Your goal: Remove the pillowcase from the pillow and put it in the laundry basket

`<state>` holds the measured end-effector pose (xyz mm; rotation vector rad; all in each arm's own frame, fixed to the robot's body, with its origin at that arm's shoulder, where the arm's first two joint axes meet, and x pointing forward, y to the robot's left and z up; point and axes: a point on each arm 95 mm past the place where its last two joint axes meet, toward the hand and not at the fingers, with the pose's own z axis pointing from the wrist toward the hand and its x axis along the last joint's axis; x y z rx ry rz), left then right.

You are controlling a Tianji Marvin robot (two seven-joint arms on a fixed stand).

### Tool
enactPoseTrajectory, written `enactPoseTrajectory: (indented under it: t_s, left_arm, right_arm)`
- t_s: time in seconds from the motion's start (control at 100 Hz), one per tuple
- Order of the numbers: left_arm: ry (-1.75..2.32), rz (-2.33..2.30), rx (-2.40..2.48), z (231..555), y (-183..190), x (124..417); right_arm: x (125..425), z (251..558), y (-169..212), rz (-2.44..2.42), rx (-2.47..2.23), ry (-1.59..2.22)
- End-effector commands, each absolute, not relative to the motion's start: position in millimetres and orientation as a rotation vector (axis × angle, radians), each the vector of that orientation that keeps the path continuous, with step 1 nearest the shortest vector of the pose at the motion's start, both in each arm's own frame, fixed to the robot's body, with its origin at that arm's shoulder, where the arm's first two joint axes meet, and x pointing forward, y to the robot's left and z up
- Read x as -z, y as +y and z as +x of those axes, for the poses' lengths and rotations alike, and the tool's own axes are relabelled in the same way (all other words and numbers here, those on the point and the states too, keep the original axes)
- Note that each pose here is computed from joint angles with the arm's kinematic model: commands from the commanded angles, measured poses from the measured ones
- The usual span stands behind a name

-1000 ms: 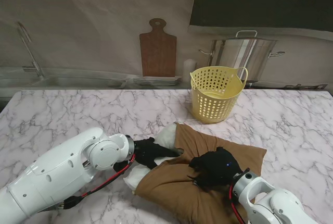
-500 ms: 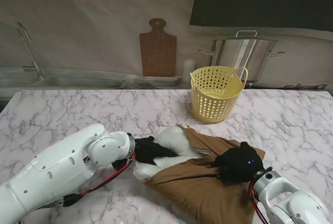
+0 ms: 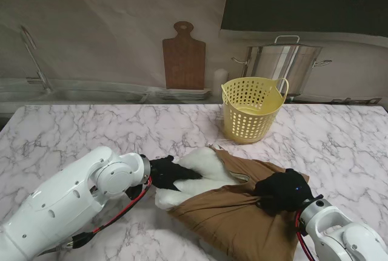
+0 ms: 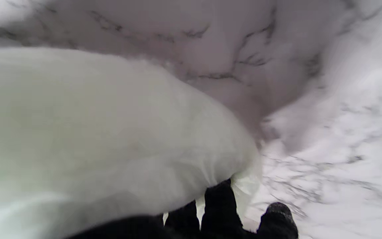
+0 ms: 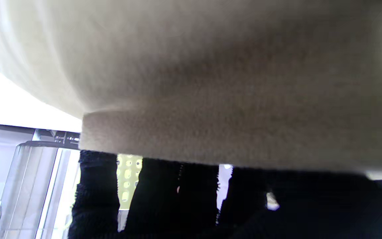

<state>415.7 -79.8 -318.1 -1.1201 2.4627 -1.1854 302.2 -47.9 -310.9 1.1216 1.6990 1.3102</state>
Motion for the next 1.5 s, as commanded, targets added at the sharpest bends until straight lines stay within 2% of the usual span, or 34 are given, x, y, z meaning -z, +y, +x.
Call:
enactPoseTrajectory:
  t_s: [0.0,0.34,0.67,0.91,1.23,1.49]
  left_arm:
    - [2.479,-1.159,1.046,402,-54,346]
    - [2.214,-0.976,1.296,390,-42,299]
    - [2.047,-0.871,1.566,359,-47,264]
    - [2.035,-0.977,1.811,352,-61,269]
    - [2.324,-1.118,1.627,368,-63,299]
    - [2.287,-1.177,1.627,372,-48,295]
  right_arm:
    - [332,300,-62,1.118,-1.207,1.760]
    - [330,318,-48,1.107,-1.279,1.795]
    - [327,326,-44,1.098,-1.301,1.798]
    - [328,329,-40,1.087,-1.322,1.807]
    - [326,333,-37,1.056,-1.366,1.794]
    - [326,332,-36,1.047,-1.370,1.798]
